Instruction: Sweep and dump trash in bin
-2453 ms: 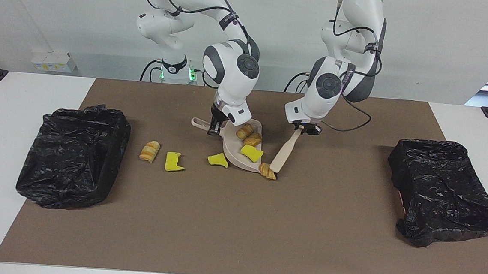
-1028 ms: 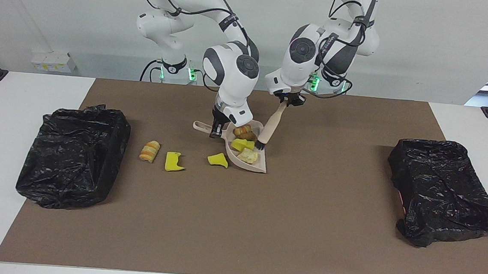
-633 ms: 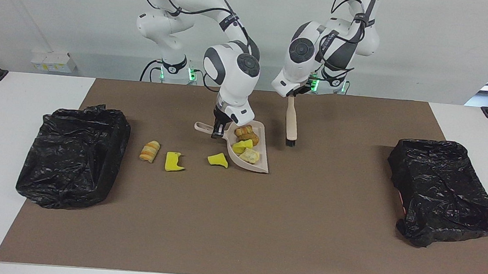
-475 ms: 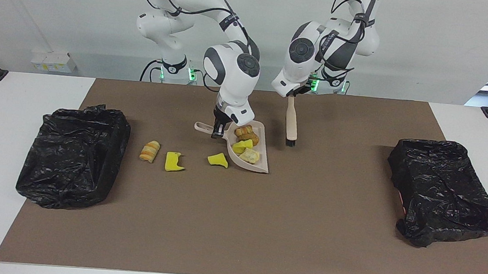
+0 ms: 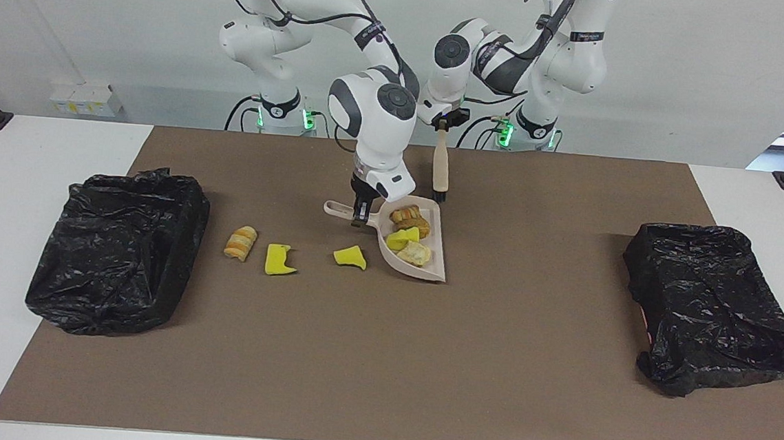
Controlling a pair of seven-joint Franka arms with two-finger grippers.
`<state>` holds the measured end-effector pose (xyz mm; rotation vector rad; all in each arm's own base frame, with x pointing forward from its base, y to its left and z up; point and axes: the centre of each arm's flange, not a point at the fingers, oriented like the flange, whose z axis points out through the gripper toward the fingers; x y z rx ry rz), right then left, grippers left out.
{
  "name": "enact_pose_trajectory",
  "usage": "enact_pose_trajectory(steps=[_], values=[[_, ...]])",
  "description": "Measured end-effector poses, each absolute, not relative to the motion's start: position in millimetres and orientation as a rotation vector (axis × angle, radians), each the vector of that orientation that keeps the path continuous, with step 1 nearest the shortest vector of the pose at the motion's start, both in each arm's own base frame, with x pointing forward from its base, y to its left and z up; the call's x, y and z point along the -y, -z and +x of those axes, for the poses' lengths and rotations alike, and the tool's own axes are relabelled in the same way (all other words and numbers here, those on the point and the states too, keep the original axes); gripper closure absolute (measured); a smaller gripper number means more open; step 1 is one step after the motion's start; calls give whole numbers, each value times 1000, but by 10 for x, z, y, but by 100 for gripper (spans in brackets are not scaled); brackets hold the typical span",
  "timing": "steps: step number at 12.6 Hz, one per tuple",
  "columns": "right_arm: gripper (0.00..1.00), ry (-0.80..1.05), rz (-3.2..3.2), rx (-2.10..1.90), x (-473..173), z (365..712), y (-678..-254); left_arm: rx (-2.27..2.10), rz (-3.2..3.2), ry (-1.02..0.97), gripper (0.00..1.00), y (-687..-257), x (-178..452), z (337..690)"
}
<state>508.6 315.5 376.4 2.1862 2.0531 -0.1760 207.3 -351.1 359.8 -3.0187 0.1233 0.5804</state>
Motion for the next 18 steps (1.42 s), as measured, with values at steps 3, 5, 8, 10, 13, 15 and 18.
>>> enact_pose_trajectory(steps=[3,5,8,10,13,15,18], values=[[68,109,2244,-2085,-3023,5206,-3840,-115,-3029,-589,74,-3586,3565,1991],[68,66,2253,-2137,-2774,5357,-3959,-102,-3046,-593,74,-3580,3634,1922],[68,-5,2225,-2205,-2403,5559,-4191,-52,-3074,-592,74,-3537,3680,1950],[68,15,2201,-2241,-2116,5678,-4391,-63,-3063,-599,74,-3492,3711,1902],[68,53,2207,-2251,-1636,5806,-4741,-76,-3051,-600,74,-3478,3762,1799],[68,89,2251,-2228,-1252,5860,-4894,-75,-3051,-600,74,-3478,3763,1798],[68,85,2267,-2220,-573,5953,-5041,-74,-3051,-601,74,-3477,3761,1801]])
